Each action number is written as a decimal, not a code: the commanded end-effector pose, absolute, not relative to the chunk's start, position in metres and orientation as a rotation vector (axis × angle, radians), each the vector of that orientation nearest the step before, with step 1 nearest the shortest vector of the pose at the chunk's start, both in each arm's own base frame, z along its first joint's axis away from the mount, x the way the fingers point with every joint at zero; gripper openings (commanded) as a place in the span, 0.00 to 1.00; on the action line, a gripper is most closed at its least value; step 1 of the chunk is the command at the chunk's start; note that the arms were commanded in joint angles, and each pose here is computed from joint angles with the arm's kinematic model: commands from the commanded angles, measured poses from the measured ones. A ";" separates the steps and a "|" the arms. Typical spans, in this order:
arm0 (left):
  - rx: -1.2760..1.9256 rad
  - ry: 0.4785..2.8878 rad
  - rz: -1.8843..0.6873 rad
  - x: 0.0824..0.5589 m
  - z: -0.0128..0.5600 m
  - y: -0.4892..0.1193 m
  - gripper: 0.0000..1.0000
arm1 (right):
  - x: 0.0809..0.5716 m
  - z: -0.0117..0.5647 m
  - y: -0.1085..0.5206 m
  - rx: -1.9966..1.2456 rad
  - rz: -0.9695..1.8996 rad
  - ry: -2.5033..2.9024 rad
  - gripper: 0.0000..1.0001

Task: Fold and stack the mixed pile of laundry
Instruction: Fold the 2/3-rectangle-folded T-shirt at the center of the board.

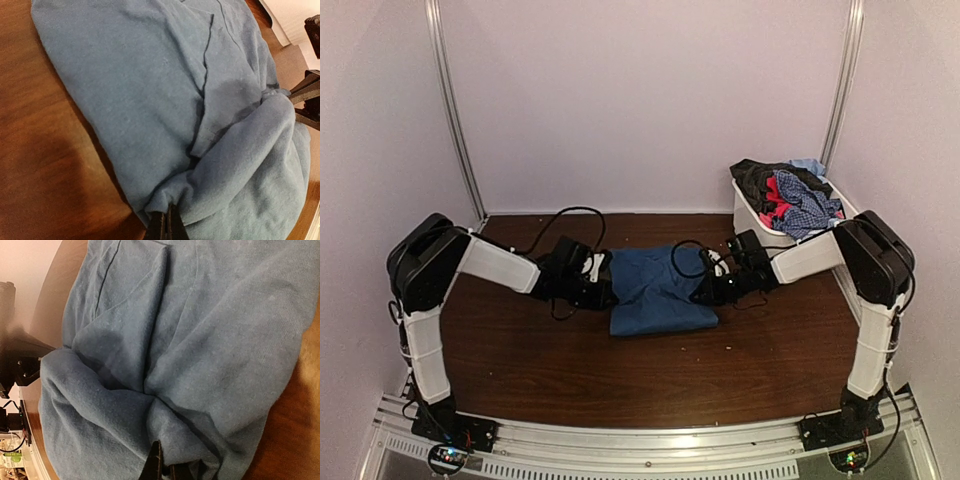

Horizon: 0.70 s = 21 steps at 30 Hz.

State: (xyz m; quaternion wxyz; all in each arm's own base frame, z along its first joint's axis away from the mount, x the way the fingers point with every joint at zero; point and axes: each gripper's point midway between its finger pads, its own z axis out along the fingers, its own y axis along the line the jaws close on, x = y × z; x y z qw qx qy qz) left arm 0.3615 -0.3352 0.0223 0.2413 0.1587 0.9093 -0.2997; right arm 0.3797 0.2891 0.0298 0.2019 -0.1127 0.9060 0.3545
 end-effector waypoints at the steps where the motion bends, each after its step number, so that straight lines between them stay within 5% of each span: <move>1: 0.504 2.504 -0.887 0.311 0.024 -0.328 0.00 | 0.329 0.036 0.286 -0.325 1.049 2.562 0.00; 11: 0.517 2.485 -0.924 0.226 0.075 -0.286 0.00 | 0.223 0.082 0.289 -0.312 1.185 2.546 0.00; 21: 0.490 2.392 -0.814 0.275 0.131 -0.282 0.00 | 0.273 0.145 0.287 -0.376 1.045 2.455 0.00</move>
